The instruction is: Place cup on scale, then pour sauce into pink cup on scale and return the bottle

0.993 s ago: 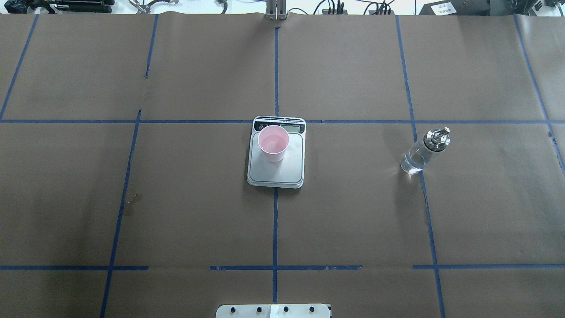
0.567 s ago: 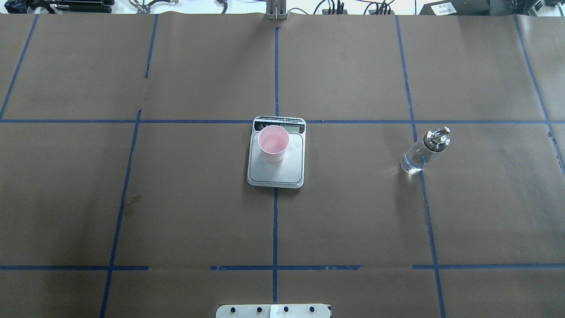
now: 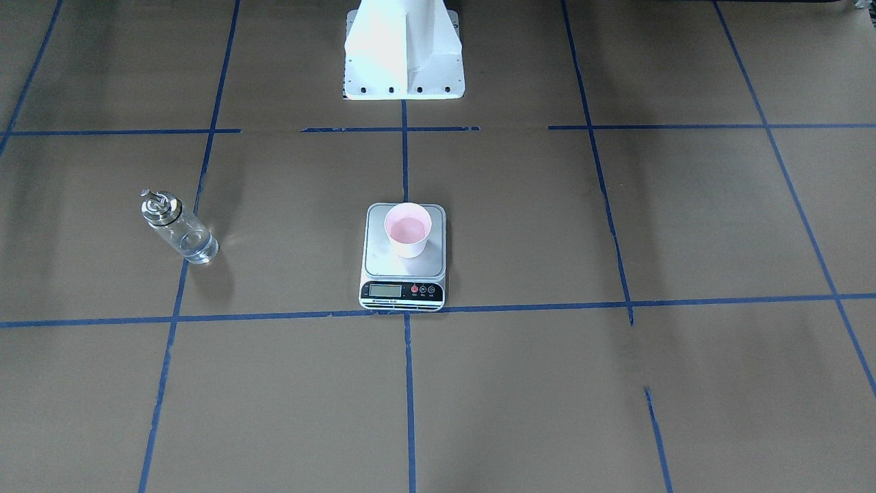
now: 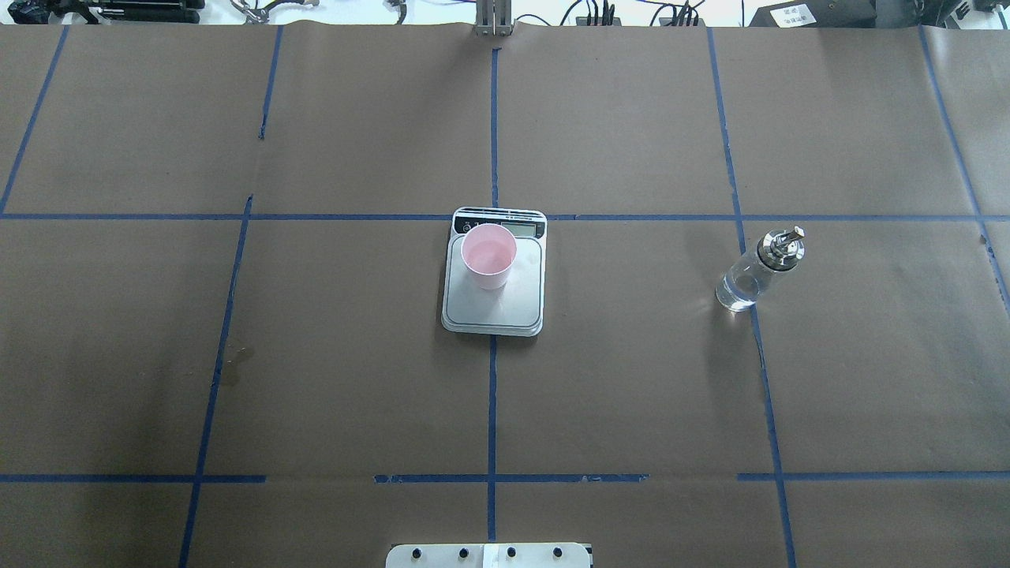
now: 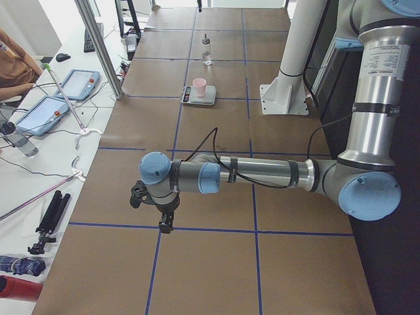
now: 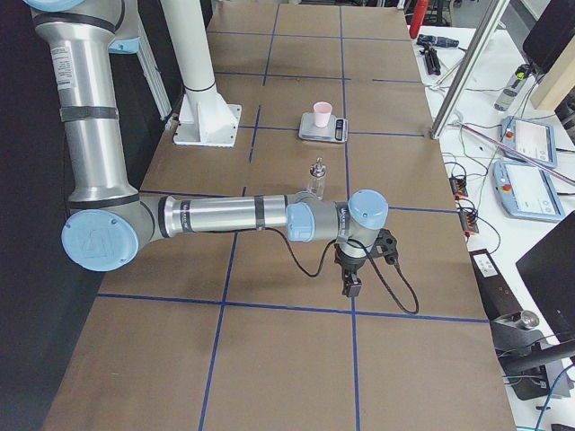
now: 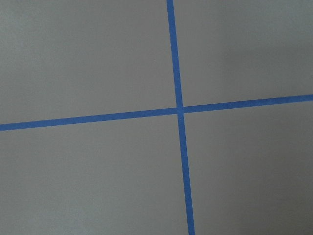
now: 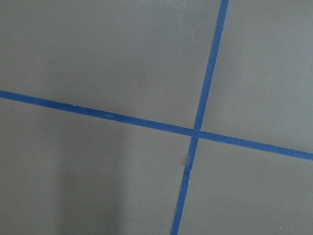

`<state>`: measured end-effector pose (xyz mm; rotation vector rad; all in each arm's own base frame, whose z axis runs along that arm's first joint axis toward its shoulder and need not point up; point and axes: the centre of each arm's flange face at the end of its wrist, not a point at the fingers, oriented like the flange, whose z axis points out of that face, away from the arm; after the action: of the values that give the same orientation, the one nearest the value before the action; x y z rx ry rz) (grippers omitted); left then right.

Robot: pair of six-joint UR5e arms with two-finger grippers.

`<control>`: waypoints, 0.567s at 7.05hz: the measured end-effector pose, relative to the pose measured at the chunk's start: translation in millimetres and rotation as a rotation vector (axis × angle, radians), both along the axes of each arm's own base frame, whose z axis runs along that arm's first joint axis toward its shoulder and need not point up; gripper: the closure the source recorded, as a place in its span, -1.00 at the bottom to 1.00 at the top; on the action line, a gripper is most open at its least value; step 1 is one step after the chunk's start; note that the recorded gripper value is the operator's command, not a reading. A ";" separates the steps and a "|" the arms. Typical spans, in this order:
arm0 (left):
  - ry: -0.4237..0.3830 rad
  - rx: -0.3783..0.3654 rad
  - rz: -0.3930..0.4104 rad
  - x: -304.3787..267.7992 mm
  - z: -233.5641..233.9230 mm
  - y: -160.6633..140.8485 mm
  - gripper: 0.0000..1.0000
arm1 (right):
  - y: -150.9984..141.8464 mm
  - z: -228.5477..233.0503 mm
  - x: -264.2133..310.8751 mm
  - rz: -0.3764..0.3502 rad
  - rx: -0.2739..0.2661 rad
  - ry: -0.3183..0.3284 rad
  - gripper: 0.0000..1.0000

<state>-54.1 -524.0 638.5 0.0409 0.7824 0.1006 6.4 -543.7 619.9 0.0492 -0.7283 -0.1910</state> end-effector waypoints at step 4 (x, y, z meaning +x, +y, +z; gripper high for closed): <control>0.000 -0.002 0.003 1.8 1.1 0.0 -1.00 | 0.2 -0.6 0.1 0.000 0.001 0.000 -1.00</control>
<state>-52.3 -524.0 639.6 0.0375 0.7827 0.1025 6.5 -543.5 619.3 0.0499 -0.7278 -0.1910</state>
